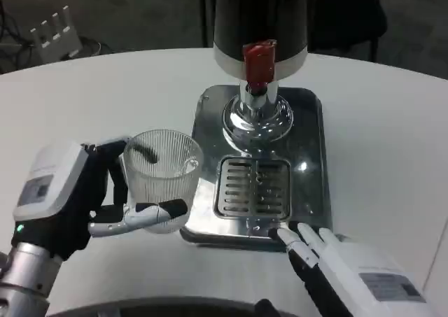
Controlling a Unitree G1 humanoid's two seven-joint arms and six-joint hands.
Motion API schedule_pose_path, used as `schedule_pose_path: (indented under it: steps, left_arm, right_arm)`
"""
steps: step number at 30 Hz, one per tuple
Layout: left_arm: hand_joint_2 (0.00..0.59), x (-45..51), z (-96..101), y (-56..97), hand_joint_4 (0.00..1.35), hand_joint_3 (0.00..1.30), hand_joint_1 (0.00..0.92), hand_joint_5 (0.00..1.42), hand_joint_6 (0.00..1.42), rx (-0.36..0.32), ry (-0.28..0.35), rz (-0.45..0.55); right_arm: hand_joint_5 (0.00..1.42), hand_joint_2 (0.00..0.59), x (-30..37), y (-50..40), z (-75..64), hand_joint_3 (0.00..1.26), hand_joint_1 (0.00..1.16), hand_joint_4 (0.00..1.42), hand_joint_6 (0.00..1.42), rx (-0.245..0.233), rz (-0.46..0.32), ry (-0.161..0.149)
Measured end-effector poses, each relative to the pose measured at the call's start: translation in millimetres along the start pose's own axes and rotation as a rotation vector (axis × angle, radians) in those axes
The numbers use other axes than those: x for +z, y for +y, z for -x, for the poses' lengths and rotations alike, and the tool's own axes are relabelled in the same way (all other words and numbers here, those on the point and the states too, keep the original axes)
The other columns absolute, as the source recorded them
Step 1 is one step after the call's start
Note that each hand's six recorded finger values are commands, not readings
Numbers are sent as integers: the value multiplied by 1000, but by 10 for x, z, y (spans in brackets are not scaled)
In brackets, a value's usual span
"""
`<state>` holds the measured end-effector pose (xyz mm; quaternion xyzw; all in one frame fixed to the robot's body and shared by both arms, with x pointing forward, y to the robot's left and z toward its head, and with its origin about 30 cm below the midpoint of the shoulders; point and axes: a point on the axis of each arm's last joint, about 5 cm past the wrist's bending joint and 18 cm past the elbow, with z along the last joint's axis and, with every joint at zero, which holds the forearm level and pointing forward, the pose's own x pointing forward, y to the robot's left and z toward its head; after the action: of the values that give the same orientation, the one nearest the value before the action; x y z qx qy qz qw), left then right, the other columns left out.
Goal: Grasp the cup under the faucet to collect the drink, then remove the cup.
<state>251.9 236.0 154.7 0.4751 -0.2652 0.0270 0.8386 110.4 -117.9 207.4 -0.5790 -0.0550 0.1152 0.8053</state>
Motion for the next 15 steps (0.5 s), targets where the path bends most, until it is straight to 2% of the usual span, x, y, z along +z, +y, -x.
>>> schedule_pose_path:
  steps: [5,15]
  left_arm:
    - [146,-38,-140,-61,1126,1033,468,1355,1424,-18,13,-34]
    - [147,-3,-442,-162,1126,1033,470,1355,1424,-17,21,-51]
  right_arm:
    - [0,460,2,-22,49,84,347,0,0,-5,-4,2]
    - [0,456,-43,-48,160,84,346,0,2,0,-18,35]
